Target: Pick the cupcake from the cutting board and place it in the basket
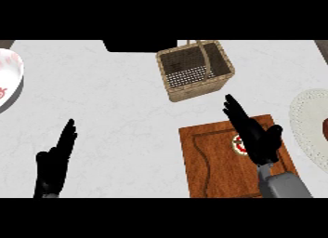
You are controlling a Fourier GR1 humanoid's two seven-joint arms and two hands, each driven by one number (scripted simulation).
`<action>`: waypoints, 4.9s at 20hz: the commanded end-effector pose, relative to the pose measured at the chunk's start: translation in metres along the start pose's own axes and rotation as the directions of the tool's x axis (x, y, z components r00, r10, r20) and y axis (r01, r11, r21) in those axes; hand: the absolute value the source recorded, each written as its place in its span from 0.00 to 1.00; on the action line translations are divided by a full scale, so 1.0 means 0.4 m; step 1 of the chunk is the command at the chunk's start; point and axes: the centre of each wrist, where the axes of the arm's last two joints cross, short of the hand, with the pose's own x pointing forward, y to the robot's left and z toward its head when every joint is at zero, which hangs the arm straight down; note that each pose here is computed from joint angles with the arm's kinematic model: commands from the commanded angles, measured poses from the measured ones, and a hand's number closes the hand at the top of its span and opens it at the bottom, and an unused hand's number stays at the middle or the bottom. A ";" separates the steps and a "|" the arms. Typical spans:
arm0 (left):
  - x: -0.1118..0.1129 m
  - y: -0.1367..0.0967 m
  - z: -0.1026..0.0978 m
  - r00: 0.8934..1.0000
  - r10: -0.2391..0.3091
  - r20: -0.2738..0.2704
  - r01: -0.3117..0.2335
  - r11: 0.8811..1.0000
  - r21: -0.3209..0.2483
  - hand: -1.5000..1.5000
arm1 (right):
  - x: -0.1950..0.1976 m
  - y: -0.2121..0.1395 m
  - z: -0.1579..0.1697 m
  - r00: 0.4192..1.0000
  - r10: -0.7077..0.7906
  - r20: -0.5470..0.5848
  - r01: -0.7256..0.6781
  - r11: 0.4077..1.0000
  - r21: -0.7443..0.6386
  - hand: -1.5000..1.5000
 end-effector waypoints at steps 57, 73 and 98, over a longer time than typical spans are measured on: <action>0.188 0.061 -0.164 0.993 -0.102 0.056 0.108 0.988 -0.111 0.50 | 0.236 -0.319 0.241 0.697 0.663 0.271 -0.709 0.694 0.126 0.00; 0.222 0.013 -0.155 0.993 -0.099 0.064 0.105 0.989 -0.101 0.50 | 0.095 -0.227 0.089 0.688 0.671 0.277 -0.721 0.677 0.150 0.00; 0.171 0.000 -0.182 0.993 -0.097 0.063 0.103 0.990 -0.091 0.50 | 0.017 -0.131 0.033 0.715 0.664 0.220 -0.699 0.682 0.214 0.00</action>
